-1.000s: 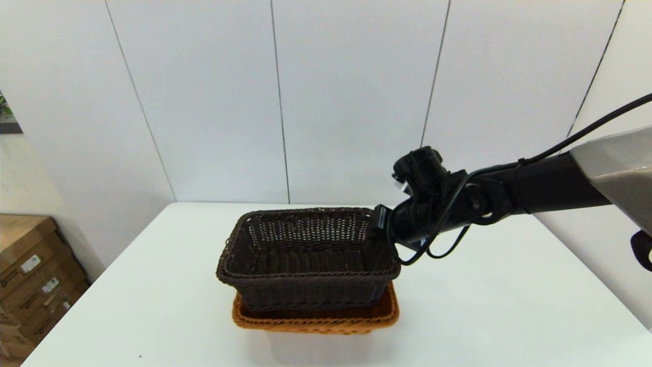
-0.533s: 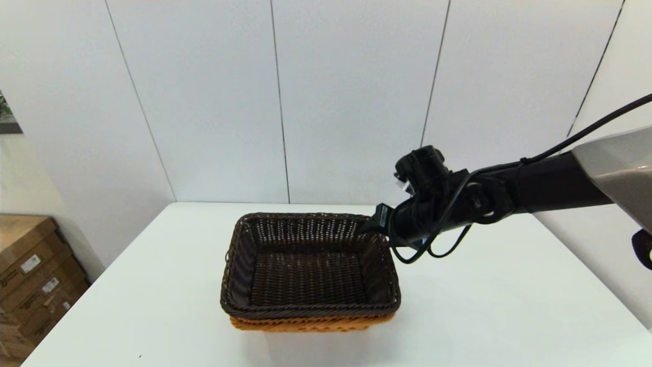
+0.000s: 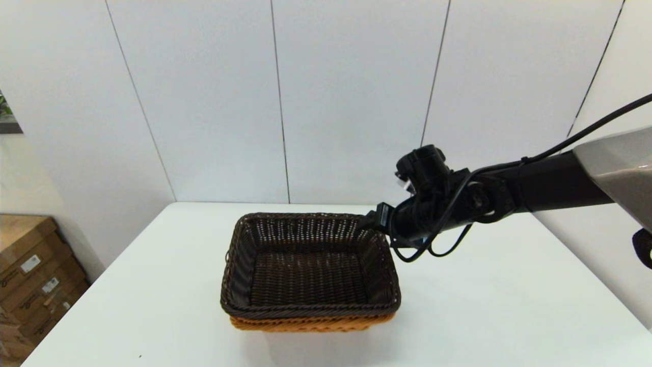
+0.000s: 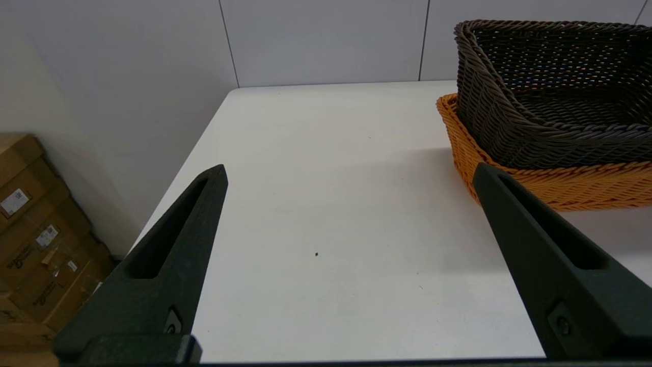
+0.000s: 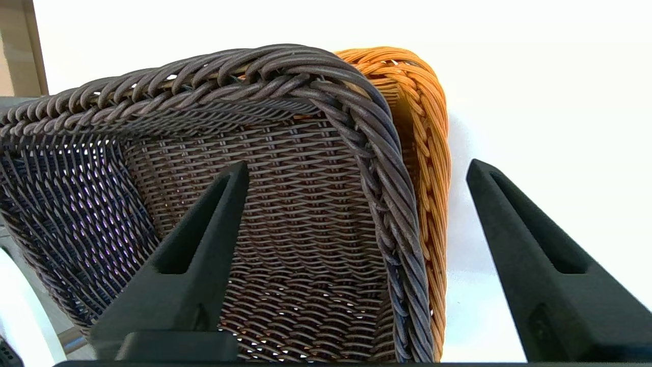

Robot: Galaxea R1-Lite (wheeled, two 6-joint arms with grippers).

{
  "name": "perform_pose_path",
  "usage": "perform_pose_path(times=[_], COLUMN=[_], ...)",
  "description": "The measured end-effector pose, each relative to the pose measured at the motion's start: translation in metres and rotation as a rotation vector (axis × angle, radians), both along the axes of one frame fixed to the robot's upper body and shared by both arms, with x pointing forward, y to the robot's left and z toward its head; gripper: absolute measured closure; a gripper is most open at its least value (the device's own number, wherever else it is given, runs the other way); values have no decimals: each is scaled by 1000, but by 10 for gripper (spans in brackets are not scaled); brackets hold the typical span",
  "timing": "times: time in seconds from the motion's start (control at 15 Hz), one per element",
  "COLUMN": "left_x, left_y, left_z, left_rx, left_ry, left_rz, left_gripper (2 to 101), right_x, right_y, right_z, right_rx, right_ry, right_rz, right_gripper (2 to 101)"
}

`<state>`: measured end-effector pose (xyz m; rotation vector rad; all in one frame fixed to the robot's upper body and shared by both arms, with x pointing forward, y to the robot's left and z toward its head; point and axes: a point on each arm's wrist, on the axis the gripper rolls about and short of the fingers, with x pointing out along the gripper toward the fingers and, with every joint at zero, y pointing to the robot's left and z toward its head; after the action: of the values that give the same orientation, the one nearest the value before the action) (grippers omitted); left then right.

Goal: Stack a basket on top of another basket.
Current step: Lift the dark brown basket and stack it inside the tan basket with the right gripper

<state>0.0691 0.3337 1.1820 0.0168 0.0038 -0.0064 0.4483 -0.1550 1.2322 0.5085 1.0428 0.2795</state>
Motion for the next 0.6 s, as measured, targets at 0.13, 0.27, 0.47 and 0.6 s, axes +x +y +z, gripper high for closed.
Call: perform_pose_path(times=[0.13, 0.27, 0.47, 0.6], left_x=[0, 0, 0, 0], left_y=[0, 0, 0, 0], left_z=[0, 0, 0, 0], left_rx=[0, 0, 0, 0], left_ry=[0, 0, 0, 0], left_rz=[0, 0, 0, 0], left_gripper=[54, 54, 54, 54], right_x=[0, 0, 0, 1], right_y=[-1, -1, -2, -2], right_z=[0, 0, 0, -1], right_rx=[0, -2, -2, -3], right_ry=[1, 2, 2, 2], right_rz=[-1, -2, -3, -4], right_gripper=[134, 114, 91, 80])
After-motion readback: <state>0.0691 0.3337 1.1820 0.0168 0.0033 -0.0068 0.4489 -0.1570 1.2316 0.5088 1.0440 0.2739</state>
